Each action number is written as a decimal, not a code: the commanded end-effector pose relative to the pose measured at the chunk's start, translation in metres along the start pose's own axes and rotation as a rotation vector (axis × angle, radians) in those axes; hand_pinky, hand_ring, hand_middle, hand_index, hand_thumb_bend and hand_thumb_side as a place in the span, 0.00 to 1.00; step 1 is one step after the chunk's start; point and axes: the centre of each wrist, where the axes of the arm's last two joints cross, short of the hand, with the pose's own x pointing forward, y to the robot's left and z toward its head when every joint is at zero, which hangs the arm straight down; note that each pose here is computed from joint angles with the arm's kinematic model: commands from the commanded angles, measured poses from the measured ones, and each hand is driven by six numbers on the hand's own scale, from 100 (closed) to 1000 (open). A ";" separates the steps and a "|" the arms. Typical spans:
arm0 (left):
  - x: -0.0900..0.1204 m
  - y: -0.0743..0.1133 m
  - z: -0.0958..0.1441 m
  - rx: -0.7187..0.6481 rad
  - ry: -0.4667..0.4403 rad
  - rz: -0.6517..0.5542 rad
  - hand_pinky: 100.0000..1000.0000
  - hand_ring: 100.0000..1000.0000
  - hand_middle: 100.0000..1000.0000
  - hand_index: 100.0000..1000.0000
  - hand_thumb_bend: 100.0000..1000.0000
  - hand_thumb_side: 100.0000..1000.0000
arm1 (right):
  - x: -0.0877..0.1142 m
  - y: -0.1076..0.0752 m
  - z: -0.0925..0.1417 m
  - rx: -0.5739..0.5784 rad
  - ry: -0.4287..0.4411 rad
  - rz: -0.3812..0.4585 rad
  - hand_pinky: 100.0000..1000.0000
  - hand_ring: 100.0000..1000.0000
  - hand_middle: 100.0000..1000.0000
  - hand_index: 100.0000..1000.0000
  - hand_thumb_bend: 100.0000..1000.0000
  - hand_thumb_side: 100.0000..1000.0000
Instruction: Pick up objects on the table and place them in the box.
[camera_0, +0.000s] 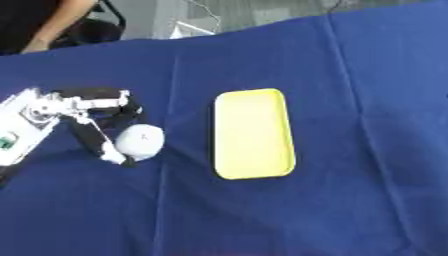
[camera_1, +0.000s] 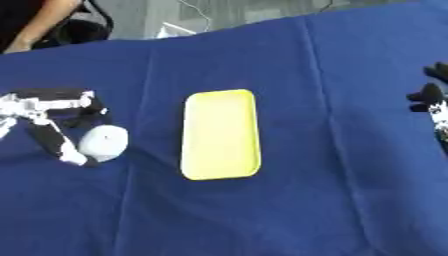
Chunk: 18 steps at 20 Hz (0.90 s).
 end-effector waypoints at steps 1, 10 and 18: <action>0.009 0.017 0.001 0.049 -0.005 -0.052 0.15 0.03 0.14 0.23 0.00 0.13 | 0.006 -0.006 -0.003 0.005 -0.023 0.019 0.63 0.66 0.88 0.96 0.26 0.76; 0.045 0.047 -0.037 0.188 -0.098 -0.090 0.12 0.01 0.13 0.22 0.00 0.15 | 0.005 -0.005 -0.003 0.007 -0.021 0.012 0.63 0.66 0.88 0.96 0.26 0.76; 0.073 0.058 -0.070 0.204 -0.180 -0.102 0.12 0.00 0.13 0.22 0.00 0.16 | 0.005 -0.004 -0.003 0.007 -0.020 0.008 0.63 0.66 0.88 0.96 0.27 0.76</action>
